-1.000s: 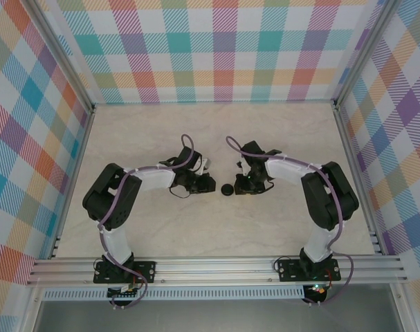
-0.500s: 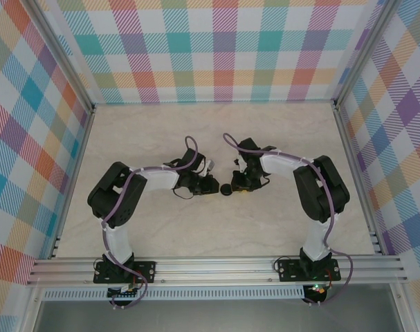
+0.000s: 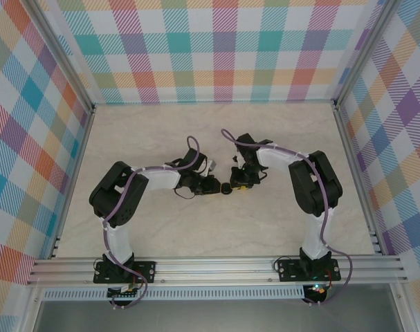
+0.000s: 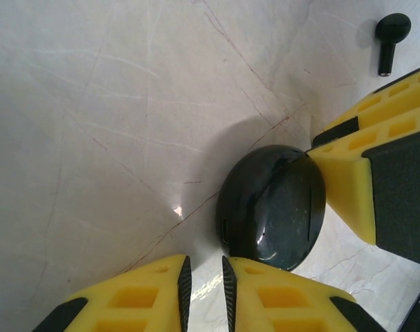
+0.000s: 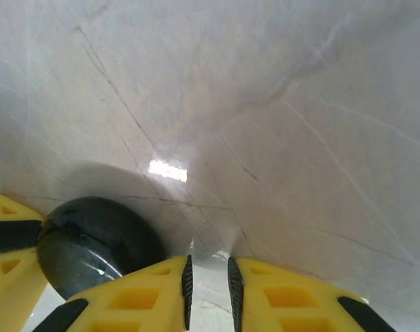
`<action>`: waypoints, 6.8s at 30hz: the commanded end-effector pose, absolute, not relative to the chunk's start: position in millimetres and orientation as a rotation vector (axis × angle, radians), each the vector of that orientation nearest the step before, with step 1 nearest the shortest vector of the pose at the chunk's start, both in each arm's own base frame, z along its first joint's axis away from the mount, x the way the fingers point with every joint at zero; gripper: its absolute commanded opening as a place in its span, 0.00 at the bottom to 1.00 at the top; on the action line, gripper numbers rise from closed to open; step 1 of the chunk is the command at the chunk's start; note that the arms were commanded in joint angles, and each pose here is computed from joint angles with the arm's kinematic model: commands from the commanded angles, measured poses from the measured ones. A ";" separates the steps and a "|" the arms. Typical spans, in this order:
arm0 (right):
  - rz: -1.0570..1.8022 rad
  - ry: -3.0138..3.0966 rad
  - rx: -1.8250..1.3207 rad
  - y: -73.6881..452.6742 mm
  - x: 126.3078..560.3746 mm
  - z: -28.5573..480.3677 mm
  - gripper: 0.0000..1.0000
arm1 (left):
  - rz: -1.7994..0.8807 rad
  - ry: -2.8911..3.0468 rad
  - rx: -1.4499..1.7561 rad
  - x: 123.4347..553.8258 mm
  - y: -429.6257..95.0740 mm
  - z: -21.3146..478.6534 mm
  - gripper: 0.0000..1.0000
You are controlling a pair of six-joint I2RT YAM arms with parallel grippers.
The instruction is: Insert wireless bluetooth earbuds into charging case
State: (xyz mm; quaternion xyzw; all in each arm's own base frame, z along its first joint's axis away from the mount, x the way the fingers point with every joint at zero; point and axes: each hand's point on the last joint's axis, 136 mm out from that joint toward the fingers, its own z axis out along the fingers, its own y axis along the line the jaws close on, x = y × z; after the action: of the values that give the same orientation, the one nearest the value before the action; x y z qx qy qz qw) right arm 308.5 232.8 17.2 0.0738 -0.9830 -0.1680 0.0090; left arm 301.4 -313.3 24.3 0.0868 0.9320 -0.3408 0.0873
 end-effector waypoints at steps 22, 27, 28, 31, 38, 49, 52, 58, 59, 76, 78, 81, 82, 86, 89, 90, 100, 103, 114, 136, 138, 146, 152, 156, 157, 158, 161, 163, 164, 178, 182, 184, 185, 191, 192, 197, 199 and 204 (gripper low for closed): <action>-0.454 -3.135 0.440 247.1 353.4 21.3 0.31 | -1.153 2.756 0.480 266.3 -351.1 49.4 0.28; -0.437 -3.200 0.427 239.6 357.7 38.6 0.34 | -1.113 2.738 0.491 267.1 -345.2 63.4 0.31; -0.453 -3.213 0.421 238.8 358.6 44.1 0.34 | -1.120 2.727 0.503 266.3 -345.2 68.9 0.31; -0.516 -3.240 0.393 234.6 360.6 58.3 0.35 | -1.132 2.695 0.513 267.1 -342.2 83.8 0.33; -0.771 -3.204 0.386 234.8 353.5 82.2 0.36 | -1.137 2.624 0.395 284.7 -318.3 105.3 0.45; -1.018 -3.080 0.289 246.3 323.2 75.6 0.41 | -1.170 2.593 0.096 316.0 -284.0 91.8 0.58; -1.003 -3.065 0.285 245.6 319.9 69.1 0.40 | -1.215 2.602 0.074 313.6 -287.3 84.8 0.57; -0.909 -3.078 0.296 243.9 331.9 59.3 0.35 | -1.373 2.591 0.138 296.9 -304.6 81.8 0.45; -0.890 -3.078 0.299 243.5 334.4 57.4 0.34 | -1.382 2.598 0.160 292.8 -307.1 81.1 0.43; -0.868 -2.983 0.375 262.1 348.0 34.9 0.21 | -1.483 2.684 0.280 261.2 -346.0 53.9 0.25; -0.859 -2.972 0.388 263.0 346.3 32.6 0.22 | -1.466 2.688 0.267 263.2 -345.3 51.0 0.27; -0.833 -2.953 0.410 264.2 342.1 27.6 0.22 | -1.464 2.691 0.257 264.9 -346.4 48.1 0.28; -0.816 -2.951 0.414 263.8 340.7 25.2 0.22 | -1.468 2.695 0.255 264.8 -346.8 46.8 0.28; -0.775 -2.942 0.430 263.3 337.0 19.6 0.23 | -1.447 2.702 0.244 268.3 -347.2 42.5 0.28; -0.730 -2.945 0.444 260.9 334.1 17.8 0.23 | -1.420 2.715 0.236 271.1 -346.8 38.8 0.26; -0.714 -2.948 0.445 259.1 333.5 17.9 0.23 | -1.396 2.725 0.234 272.4 -345.5 36.7 0.25; -0.611 -2.988 0.455 244.0 329.0 26.8 0.24 | -1.138 2.772 0.198 284.2 -325.4 27.0 0.23; -0.603 -2.992 0.456 242.5 327.7 29.0 0.24 | -1.096 2.779 0.195 285.3 -321.4 26.9 0.23; -0.610 -2.986 0.461 240.3 321.6 34.7 0.25 | -0.972 2.779 0.194 289.5 -308.4 32.1 0.24; -0.770 -2.946 0.580 263.3 338.4 50.3 0.35 | -1.225 2.650 0.156 281.7 -321.7 68.2 0.33; -0.765 -2.940 0.576 265.2 341.0 47.2 0.35 | -1.259 2.657 0.151 279.7 -326.5 63.7 0.33; -0.659 -2.938 0.566 264.1 346.5 30.5 0.32 | -1.342 2.675 0.147 276.9 -338.7 51.8 0.31; -0.605 -2.925 0.580 261.7 340.8 23.9 0.32 | -1.346 2.686 0.127 279.5 -342.3 42.7 0.28; -0.572 -2.917 0.591 258.2 335.1 23.5 0.32 | -1.311 2.702 0.117 282.0 -340.7 34.8 0.26; -0.562 -2.919 0.591 256.1 334.1 23.6 0.32 | -1.281 2.708 0.112 283.3 -338.3 33.1 0.25; -0.550 -2.919 0.593 254.4 332.6 23.1 0.32 | -1.246 2.715 0.110 284.6 -335.4 31.8 0.25; -0.524 -2.927 0.596 249.1 329.4 25.3 0.33 | -1.153 2.734 0.106 286.5 -326.6 28.4 0.24; -0.508 -2.932 0.597 246.2 327.7 26.6 0.33 | -1.122 2.738 0.108 287.3 -323.6 28.1 0.24; -0.503 -2.933 0.596 244.9 327.2 27.1 0.33 | -1.114 2.737 0.109 287.8 -322.9 28.8 0.24; -0.452 -2.970 0.564 235.1 323.9 34.9 0.34 | -0.997 2.743 0.109 290.4 -309.8 31.8 0.25; -0.425 -3.011 0.527 229.8 329.1 42.0 0.34 | -0.929 2.728 0.127 291.0 -300.4 42.2 0.28; -0.432 -3.042 0.496 226.5 333.4 47.9 0.34 | -0.904 2.719 0.143 290.6 -295.9 48.4 0.31; -0.446 -3.055 0.484 225.6 335.0 51.2 0.35 | -0.891 2.714 0.144 290.9 -293.1 50.5 0.32; -0.741 -3.030 0.477 242.7 327.7 69.7 0.35 | -1.008 2.660 0.086 292.8 -292.3 60.7 0.42; -0.775 -3.011 0.479 245.6 324.6 69.6 0.35 | -1.041 2.649 0.074 292.8 -294.5 61.4 0.43; -0.869 -2.939 0.454 253.9 313.9 58.7 0.36 | -1.176 2.601 0.014 295.5 -306.5 61.7 0.50; -0.916 -2.914 0.449 258.6 311.0 56.6 0.36 | -1.205 2.595 -0.009 295.7 -308.7 58.2 0.52; -0.955 -2.889 0.431 263.8 311.2 52.1 0.36 | -1.233 2.596 -0.049 295.9 -310.6 50.4 0.55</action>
State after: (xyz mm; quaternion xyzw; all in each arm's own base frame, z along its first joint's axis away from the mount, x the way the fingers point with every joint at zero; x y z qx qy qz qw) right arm 312.8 252.7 55.6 0.1446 -0.9483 -0.2815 0.0226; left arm 292.2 -307.1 50.0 -0.0037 0.9053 -0.4029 0.1346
